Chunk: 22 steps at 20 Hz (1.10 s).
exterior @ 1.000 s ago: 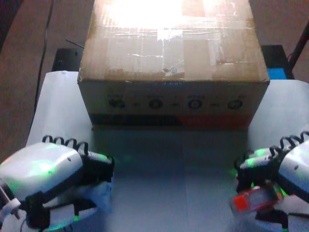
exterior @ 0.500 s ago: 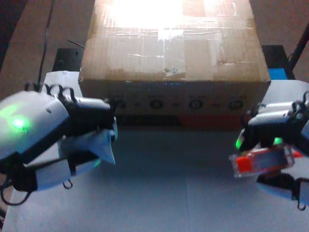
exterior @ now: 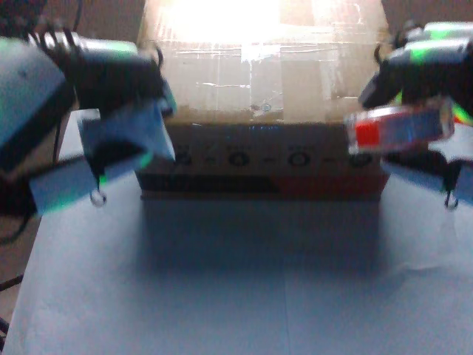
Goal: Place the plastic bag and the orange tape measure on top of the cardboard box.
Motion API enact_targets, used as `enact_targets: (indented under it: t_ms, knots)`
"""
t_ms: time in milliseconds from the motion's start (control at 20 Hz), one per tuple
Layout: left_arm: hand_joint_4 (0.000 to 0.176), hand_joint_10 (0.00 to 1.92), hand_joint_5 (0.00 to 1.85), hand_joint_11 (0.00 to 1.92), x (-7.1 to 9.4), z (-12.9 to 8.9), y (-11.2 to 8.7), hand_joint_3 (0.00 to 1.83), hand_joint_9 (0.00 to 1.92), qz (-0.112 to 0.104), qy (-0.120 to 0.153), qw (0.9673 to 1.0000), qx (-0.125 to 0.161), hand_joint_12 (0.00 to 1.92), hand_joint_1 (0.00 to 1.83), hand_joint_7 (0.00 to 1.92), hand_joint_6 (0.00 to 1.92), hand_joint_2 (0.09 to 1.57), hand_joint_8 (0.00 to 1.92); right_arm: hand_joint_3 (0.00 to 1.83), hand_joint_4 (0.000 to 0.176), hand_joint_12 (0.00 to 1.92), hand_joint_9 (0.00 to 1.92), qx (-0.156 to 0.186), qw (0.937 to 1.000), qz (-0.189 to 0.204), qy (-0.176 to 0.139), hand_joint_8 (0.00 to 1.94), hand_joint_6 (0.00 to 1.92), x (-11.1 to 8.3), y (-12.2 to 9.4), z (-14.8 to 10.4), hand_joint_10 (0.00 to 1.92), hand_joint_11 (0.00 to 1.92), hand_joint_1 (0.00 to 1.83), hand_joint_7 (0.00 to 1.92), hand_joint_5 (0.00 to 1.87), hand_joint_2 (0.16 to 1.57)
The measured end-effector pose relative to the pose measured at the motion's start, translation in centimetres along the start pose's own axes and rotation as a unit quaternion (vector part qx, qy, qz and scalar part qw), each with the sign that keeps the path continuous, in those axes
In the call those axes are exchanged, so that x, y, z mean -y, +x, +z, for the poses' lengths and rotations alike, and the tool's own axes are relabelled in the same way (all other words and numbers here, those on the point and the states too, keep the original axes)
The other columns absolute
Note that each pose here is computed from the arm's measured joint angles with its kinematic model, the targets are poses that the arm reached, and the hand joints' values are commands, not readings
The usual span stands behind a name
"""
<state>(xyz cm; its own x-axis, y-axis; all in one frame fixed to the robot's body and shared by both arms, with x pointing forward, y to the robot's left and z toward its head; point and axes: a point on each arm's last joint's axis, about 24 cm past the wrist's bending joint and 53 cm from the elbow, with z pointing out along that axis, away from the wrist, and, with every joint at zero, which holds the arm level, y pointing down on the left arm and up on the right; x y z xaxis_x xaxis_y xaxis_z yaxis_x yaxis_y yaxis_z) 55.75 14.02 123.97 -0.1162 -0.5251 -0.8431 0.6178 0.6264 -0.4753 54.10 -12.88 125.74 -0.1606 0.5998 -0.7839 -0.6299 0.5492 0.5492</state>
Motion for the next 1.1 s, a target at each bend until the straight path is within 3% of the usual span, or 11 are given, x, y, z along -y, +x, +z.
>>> enact_targets:
  t_ms: [450,500,550,600,650,750,800,900,950,1050,1100]
  knots:
    - [0.0,1.53,0.74,0.56,0.8,4.6,-4.9,0.0,0.75,0.018,0.049,0.9926,0.11,1.72,1.35,0.79,1.05,1.21,1.37,0.0,0.0,1.92,1.13,0.09,0.9939,-0.044,-0.047,1.81,0.85,-0.2,-3.3,4.3,1.92,1.24,1.19,0.95,1.08,1.07]
    - [0.0,1.62,0.79,0.9,0.7,5.0,-5.2,0.0,0.95,0.019,0.049,0.9921,0.113,1.87,1.26,0.83,0.98,1.21,1.49,0.0,0.0,1.92,1.11,0.096,0.9931,-0.046,-0.049,1.7,0.87,0.0,-3.6,4.7,1.92,1.22,1.22,0.77,0.91,1.19]
    - [0.0,1.34,0.78,0.89,0.5,5.6,-5.4,0.0,1.01,0.02,0.051,0.9916,0.117,1.69,1.24,0.94,1.04,1.18,1.33,0.0,0.0,1.92,1.13,0.102,0.9923,-0.048,-0.051,1.8,0.87,0.3,-3.8,5.1,1.92,1.24,1.19,0.94,1.06,1.08]
    - [0.0,1.38,0.78,0.94,0.4,6.2,-5.5,0.0,1.03,0.02,0.052,0.9912,0.12,1.74,1.24,0.92,1.03,1.19,1.37,0.0,0.0,1.92,1.13,0.105,0.9918,-0.051,-0.052,1.81,0.87,0.6,-3.9,5.4,1.92,1.24,1.19,0.95,1.06,1.08]
    - [0.0,1.71,0.83,1.17,0.1,7.3,-5.6,0.0,1.14,0.02,0.051,0.9912,0.12,1.91,1.22,0.9,1.17,1.18,1.33,0.0,0.0,1.87,1.2,0.112,0.9907,-0.056,-0.052,1.45,0.67,1.1,-4.2,6.0,1.71,1.23,1.26,0.95,1.04,1.11]
    - [0.0,1.85,0.89,1.4,0.0,8.2,-5.5,0.0,1.33,0.02,0.051,0.9915,0.118,1.92,1.16,1.16,1.12,1.16,1.64,0.0,0.0,1.89,1.09,0.118,0.9899,-0.06,-0.052,1.39,0.59,1.5,-4.6,6.6,1.71,1.08,1.27,0.94,1.05,1.12]
    - [0.0,1.88,0.89,1.37,-0.2,8.5,-5.7,0.0,1.31,0.022,0.05,0.9914,0.119,1.92,1.15,1.17,1.15,1.16,1.72,0.0,0.0,1.92,1.12,0.123,0.989,-0.063,-0.053,1.47,0.75,1.6,-5.0,7.1,1.76,1.1,1.21,1.09,1.1,1.07]
    - [0.0,1.65,0.81,0.85,-0.5,9.5,-5.8,0.0,0.87,0.024,0.05,0.991,0.122,1.92,1.23,0.84,0.96,1.21,1.53,0.0,0.0,1.84,1.09,0.137,0.9866,-0.07,-0.054,1.36,0.74,2.2,-5.9,8.6,1.62,1.05,1.27,0.95,0.98,1.13]
    - [0.0,1.57,0.82,0.82,-0.8,10.0,-5.7,0.0,0.86,0.026,0.049,0.9913,0.12,1.88,1.24,0.85,0.94,1.2,1.49,0.0,0.0,1.9,1.08,0.137,0.9865,-0.072,-0.053,1.45,0.76,2.6,-5.9,9.1,1.74,1.07,1.26,0.9,0.95,1.15]
    - [0.0,1.8,0.82,1.02,-1.5,11.1,-5.7,0.0,0.99,0.029,0.041,0.9921,0.115,1.92,1.23,0.84,1.14,1.19,1.35,0.0,0.0,1.68,0.97,0.128,0.9879,-0.073,-0.047,1.1,0.86,3.3,-5.3,10.4,1.41,0.96,1.36,0.98,0.91,1.12]
    - [0.0,1.67,0.77,0.92,-1.8,11.6,-5.9,0.0,0.94,0.032,0.039,0.9918,0.117,1.92,1.23,0.85,1.03,1.21,1.5,0.0,0.0,1.56,0.99,0.123,0.9887,-0.073,-0.045,1.01,0.96,3.6,-5.1,11.1,1.3,0.98,1.38,0.98,0.86,1.12]
